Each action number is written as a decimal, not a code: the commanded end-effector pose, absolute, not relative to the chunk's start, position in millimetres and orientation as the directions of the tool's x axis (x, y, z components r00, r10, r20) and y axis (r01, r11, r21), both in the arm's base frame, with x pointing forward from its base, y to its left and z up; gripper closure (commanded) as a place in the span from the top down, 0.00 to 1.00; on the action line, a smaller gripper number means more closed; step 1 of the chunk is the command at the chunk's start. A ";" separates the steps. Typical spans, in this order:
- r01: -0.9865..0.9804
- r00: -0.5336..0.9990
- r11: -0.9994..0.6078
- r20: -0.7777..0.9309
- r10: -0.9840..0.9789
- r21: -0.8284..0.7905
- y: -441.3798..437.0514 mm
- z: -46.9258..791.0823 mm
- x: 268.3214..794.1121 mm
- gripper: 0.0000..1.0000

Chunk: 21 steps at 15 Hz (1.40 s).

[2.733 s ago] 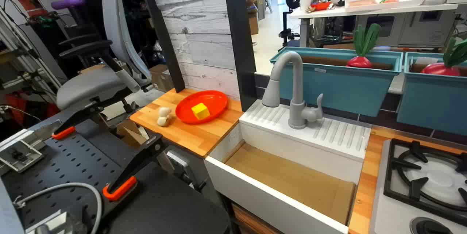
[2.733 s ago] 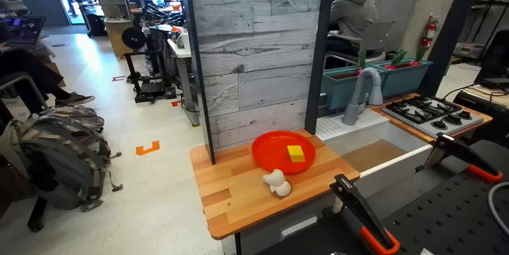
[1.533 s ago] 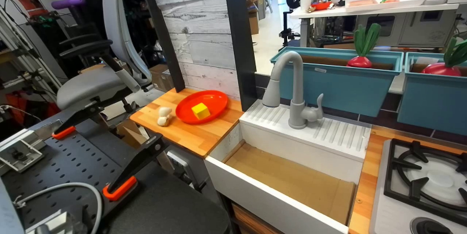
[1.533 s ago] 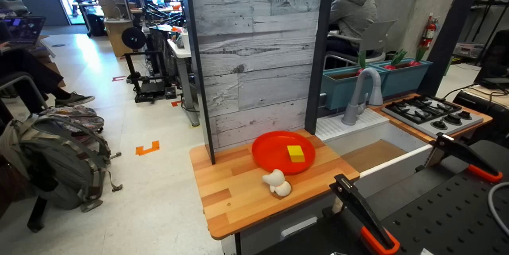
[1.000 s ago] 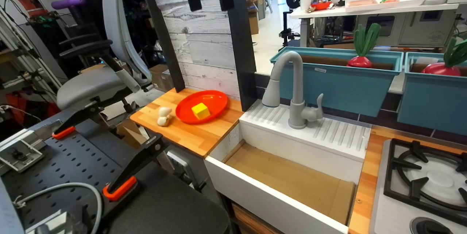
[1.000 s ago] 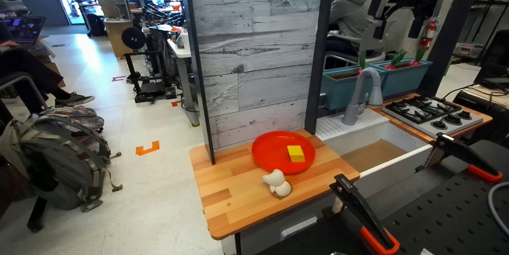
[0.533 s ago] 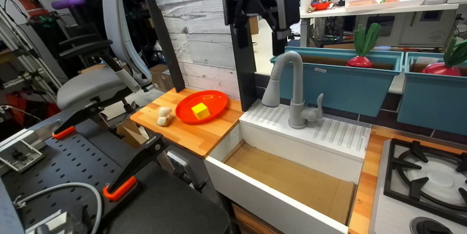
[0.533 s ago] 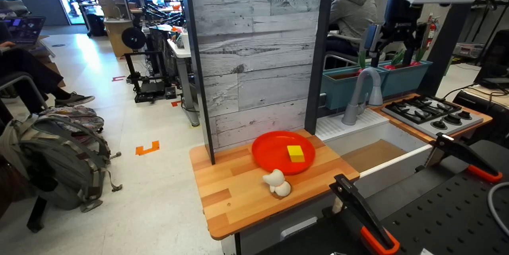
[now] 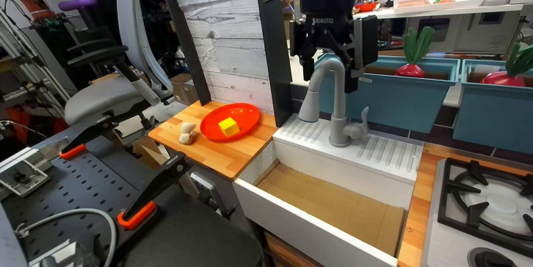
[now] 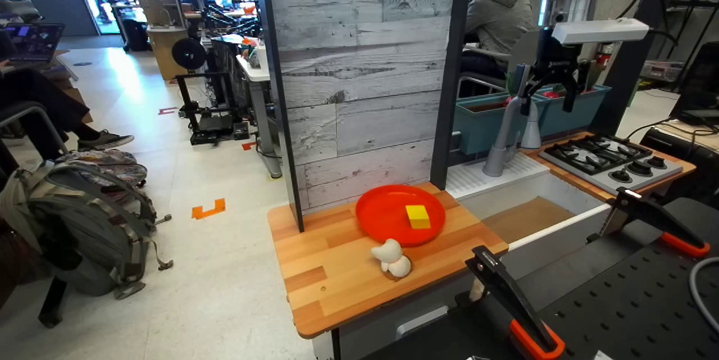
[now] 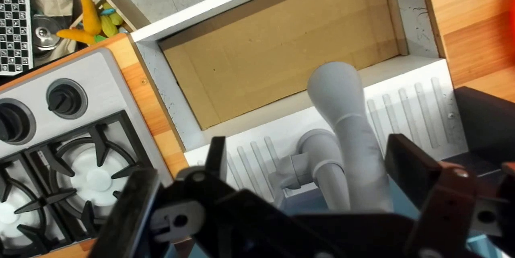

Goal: Turn the tap faucet to the left

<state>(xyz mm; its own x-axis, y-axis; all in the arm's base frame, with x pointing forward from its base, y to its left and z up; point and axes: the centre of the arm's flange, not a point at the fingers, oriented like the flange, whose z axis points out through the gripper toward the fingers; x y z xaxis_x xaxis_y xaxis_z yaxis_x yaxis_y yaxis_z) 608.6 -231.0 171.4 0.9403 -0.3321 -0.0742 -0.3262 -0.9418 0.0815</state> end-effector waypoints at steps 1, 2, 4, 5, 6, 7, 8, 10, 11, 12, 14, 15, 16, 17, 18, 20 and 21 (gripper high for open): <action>-0.327 0.941 -0.943 -0.075 -0.331 0.059 -227.6 163.9 627.7 1.00; -0.320 0.944 -0.946 -0.073 -0.323 0.053 -224.2 162.9 629.5 1.00; -0.304 0.949 -0.952 -0.072 -0.306 0.037 -216.0 161.7 630.9 0.89; -0.294 0.952 -0.955 -0.076 -0.296 0.035 -211.9 161.9 630.4 0.74; -0.290 0.953 -0.956 -0.079 -0.292 0.029 -209.1 162.2 631.2 0.68; -0.289 0.954 -0.957 -0.080 -0.290 0.023 -207.0 162.3 632.3 0.58; -0.292 0.953 -0.956 -0.079 -0.293 0.017 -205.7 162.7 632.8 0.50; -0.294 0.952 -0.956 -0.078 -0.295 0.014 -204.6 162.8 633.3 0.35; -0.295 0.952 -0.955 -0.078 -0.295 0.012 -204.7 162.8 633.4 0.27; -0.296 0.952 -0.955 -0.078 -0.296 0.012 -204.8 163.0 633.3 0.20; -0.297 0.952 -0.955 -0.078 -0.297 0.014 -205.4 163.1 633.0 0.05; -0.298 0.951 -0.954 -0.078 -0.299 0.016 -206.4 163.3 632.2 0.01; -0.301 0.950 -0.953 -0.077 -0.301 0.015 -205.9 162.9 632.3 0.06; -0.308 0.948 -0.951 -0.077 -0.308 0.012 -204.3 162.4 632.7 0.06; -0.320 0.945 -0.947 -0.076 -0.319 0.003 -202.0 161.9 632.9 0.06; -0.348 0.935 -0.937 -0.089 -0.344 -0.034 -196.4 161.7 634.6 0.06; -0.369 0.927 -0.928 -0.095 -0.363 -0.050 -194.6 162.1 636.9 0.06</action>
